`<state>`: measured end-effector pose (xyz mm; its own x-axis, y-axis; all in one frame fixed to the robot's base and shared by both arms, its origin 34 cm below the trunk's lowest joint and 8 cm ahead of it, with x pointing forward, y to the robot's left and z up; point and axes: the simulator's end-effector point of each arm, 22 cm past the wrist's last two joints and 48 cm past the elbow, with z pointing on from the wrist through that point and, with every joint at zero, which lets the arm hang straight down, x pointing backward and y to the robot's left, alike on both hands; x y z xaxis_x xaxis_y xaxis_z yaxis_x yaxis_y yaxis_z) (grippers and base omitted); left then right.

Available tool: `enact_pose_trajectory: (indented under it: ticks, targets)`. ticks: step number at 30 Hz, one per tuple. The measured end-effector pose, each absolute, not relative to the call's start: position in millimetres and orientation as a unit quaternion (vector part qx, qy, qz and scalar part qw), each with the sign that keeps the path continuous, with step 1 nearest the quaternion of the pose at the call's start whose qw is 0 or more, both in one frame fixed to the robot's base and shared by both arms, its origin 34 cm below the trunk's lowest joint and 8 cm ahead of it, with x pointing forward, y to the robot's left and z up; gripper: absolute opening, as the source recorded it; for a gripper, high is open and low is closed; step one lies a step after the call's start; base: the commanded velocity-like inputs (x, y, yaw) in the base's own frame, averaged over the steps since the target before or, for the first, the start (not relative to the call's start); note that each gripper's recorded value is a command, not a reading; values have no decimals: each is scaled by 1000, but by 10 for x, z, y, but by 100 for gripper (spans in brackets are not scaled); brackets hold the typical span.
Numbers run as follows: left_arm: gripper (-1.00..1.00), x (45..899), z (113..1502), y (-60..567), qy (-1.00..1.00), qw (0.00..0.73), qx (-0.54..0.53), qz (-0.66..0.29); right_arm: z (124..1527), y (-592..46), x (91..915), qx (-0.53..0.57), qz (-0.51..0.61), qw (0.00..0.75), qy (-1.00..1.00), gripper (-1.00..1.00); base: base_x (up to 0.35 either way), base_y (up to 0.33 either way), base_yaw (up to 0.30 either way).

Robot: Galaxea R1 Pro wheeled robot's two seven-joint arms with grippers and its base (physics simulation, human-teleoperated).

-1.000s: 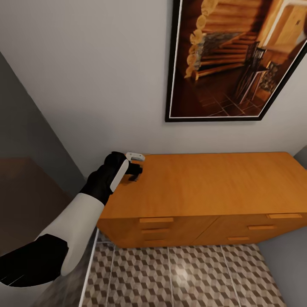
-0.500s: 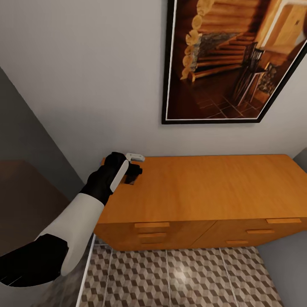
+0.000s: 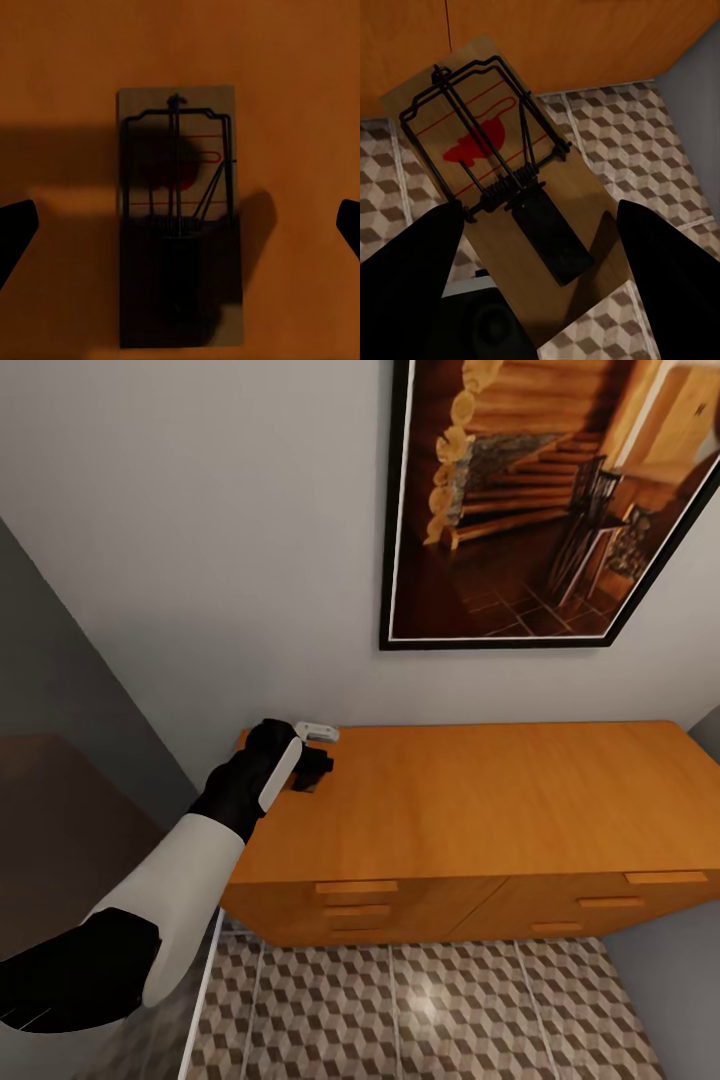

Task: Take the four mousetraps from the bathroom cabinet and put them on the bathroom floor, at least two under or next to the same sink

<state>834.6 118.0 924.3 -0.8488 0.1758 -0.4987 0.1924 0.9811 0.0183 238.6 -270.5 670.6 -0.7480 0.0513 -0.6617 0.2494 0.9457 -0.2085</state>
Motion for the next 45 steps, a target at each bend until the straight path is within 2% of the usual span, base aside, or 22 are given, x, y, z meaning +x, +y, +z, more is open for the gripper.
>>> enact_pose_trajectory:
  ticks: [45]
  targets:
    - [100, 8262, 9006, 1206, 968, 234, 96, -14, 6688, -2706, 2336, 80, -144, 339, 926, -100, 0, 0, 0]
